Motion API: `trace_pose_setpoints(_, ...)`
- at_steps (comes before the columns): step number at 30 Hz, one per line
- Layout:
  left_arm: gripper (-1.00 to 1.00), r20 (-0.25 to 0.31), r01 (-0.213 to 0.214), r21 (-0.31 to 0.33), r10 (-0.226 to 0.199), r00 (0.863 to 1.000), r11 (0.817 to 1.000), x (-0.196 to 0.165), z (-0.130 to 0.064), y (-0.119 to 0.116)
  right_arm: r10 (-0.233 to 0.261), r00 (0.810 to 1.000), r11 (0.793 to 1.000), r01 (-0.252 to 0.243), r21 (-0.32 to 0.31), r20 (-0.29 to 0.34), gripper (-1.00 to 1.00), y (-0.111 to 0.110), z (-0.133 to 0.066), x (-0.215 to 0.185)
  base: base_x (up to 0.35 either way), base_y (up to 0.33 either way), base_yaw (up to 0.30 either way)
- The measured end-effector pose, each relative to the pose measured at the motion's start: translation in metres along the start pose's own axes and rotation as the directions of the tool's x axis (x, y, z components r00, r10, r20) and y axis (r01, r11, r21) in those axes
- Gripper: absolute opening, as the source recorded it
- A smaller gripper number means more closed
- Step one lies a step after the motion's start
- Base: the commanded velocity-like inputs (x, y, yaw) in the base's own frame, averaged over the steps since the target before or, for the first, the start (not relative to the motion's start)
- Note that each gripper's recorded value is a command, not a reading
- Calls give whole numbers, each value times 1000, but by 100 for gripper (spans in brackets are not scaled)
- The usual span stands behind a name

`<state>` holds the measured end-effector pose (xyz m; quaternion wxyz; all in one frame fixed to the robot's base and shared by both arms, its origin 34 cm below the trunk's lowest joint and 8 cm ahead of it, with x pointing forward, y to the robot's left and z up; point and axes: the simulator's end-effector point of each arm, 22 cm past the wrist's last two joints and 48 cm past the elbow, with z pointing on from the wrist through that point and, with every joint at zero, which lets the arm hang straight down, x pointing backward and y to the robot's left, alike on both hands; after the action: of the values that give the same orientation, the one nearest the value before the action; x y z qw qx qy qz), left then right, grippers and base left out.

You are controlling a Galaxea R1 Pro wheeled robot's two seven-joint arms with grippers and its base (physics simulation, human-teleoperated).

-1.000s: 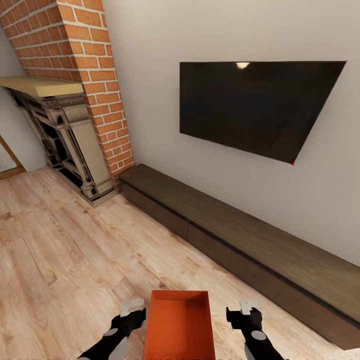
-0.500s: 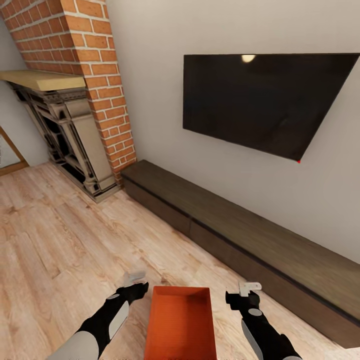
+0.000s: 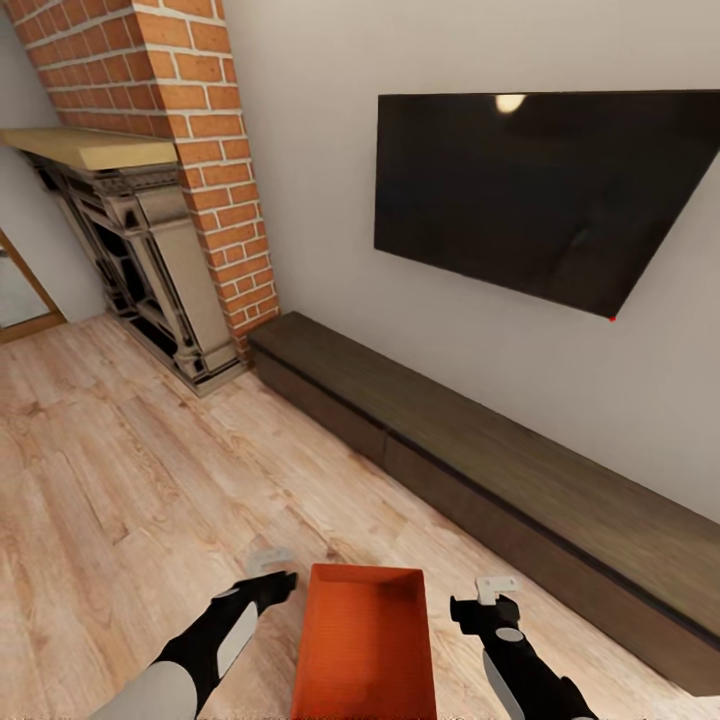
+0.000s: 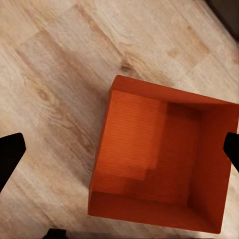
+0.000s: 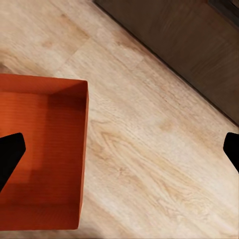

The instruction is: Move the two storage containers from the living room to the garage. In the garage, place one container on the floor and stack the other container on top of it (either order is fine).

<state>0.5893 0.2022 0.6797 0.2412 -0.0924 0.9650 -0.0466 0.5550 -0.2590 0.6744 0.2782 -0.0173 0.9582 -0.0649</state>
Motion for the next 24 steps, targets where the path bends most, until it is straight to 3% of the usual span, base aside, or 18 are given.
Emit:
trace_pose_setpoints(13,100,5,-4,5,4,1000,1000,1,5,-2,6,1000,1000,-6,-1,12,100,1,4,4,0,0,2)
trace_pose_setpoints(24,100,-59,-8,1,8,998,1000,30,10,3,4,1000,1000,-4,-4,-18,100,3,7,17,0,0,0)
